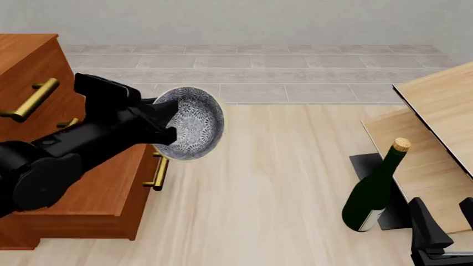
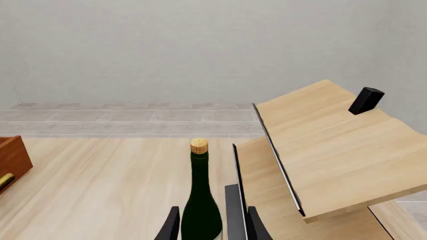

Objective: Put the bowl on top of the cabinet.

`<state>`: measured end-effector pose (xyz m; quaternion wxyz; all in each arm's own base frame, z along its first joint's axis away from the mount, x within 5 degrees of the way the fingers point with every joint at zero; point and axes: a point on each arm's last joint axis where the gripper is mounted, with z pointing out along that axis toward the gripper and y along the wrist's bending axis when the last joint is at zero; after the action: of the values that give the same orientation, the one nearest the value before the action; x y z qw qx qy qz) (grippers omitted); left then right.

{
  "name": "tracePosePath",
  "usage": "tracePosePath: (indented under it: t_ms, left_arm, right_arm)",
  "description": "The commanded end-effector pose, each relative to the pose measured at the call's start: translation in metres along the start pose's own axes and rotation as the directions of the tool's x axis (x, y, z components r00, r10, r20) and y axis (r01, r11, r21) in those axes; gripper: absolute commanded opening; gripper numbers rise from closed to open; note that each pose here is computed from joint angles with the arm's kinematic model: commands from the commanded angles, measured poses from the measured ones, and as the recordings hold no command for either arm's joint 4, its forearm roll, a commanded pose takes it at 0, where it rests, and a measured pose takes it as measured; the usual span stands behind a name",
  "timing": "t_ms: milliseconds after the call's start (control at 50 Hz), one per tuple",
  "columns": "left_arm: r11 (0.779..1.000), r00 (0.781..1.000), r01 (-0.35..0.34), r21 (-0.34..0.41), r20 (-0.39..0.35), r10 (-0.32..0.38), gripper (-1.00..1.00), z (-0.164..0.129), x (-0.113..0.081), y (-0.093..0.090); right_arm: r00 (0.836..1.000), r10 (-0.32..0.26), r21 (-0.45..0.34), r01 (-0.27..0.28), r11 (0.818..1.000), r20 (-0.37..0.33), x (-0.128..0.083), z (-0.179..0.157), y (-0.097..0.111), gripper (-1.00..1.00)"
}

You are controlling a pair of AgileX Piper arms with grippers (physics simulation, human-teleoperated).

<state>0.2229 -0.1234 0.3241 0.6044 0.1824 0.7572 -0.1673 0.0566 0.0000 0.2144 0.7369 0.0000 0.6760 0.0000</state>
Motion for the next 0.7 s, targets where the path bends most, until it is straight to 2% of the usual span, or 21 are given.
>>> tracePosePath:
  t_ms: [20,60,100,120,200,260,300,420,620,640,700]
  left_arm:
    - [0.998,0.997,0.062,-0.032,0.056,-0.060,-1.00,-0.024,-0.018,0.008]
    - [0.993,0.994,0.091,-0.071,0.070,-0.086,-1.00,-0.027,-0.023,0.018]
    - [0.991,0.993,0.089,-0.097,0.086,-0.081,-1.00,-0.030,-0.027,0.024]
    - [0.986,0.990,0.113,-0.124,0.093,-0.102,-1.00,-0.032,-0.030,0.031]
    - [0.981,0.988,0.124,-0.152,0.105,-0.109,-1.00,-0.044,-0.034,0.036]
    - [0.967,0.982,0.168,-0.191,0.119,-0.147,-1.00,-0.051,-0.039,0.045]
    - [0.968,0.981,0.172,-0.183,0.118,-0.152,-1.00,-0.052,-0.039,0.043]
    - [0.951,0.970,0.192,-0.243,0.194,-0.147,-1.00,-0.079,-0.056,0.053]
    - [0.936,0.957,0.229,-0.266,0.237,-0.167,-1.00,-0.100,-0.072,0.054]
    - [0.926,0.953,0.249,-0.283,0.242,-0.182,-1.00,-0.103,-0.074,0.058]
    - [0.922,0.949,0.256,-0.291,0.257,-0.183,-1.00,-0.111,-0.080,0.058]
  right_arm:
    - [1.000,0.000,0.000,0.000,1.000,0.000,0.000,0.000,0.000,1.00]
    - [1.000,0.000,0.000,0.000,1.000,0.000,0.000,0.000,0.000,1.00]
    - [1.000,0.000,0.000,0.000,1.000,0.000,0.000,0.000,0.000,1.00]
    - [1.000,0.000,0.000,0.000,1.000,0.000,0.000,0.000,0.000,1.00]
    - [1.000,0.000,0.000,0.000,1.000,0.000,0.000,0.000,0.000,1.00]
    - [1.000,0.000,0.000,0.000,1.000,0.000,0.000,0.000,0.000,1.00]
    - [1.000,0.000,0.000,0.000,1.000,0.000,0.000,0.000,0.000,1.00]
    - [1.000,0.000,0.000,0.000,1.000,0.000,0.000,0.000,0.000,1.00]
    - [1.000,0.000,0.000,0.000,1.000,0.000,0.000,0.000,0.000,1.00]
    - [1.000,0.000,0.000,0.000,1.000,0.000,0.000,0.000,0.000,1.00]
    - [1.000,0.000,0.000,0.000,1.000,0.000,0.000,0.000,0.000,1.00]
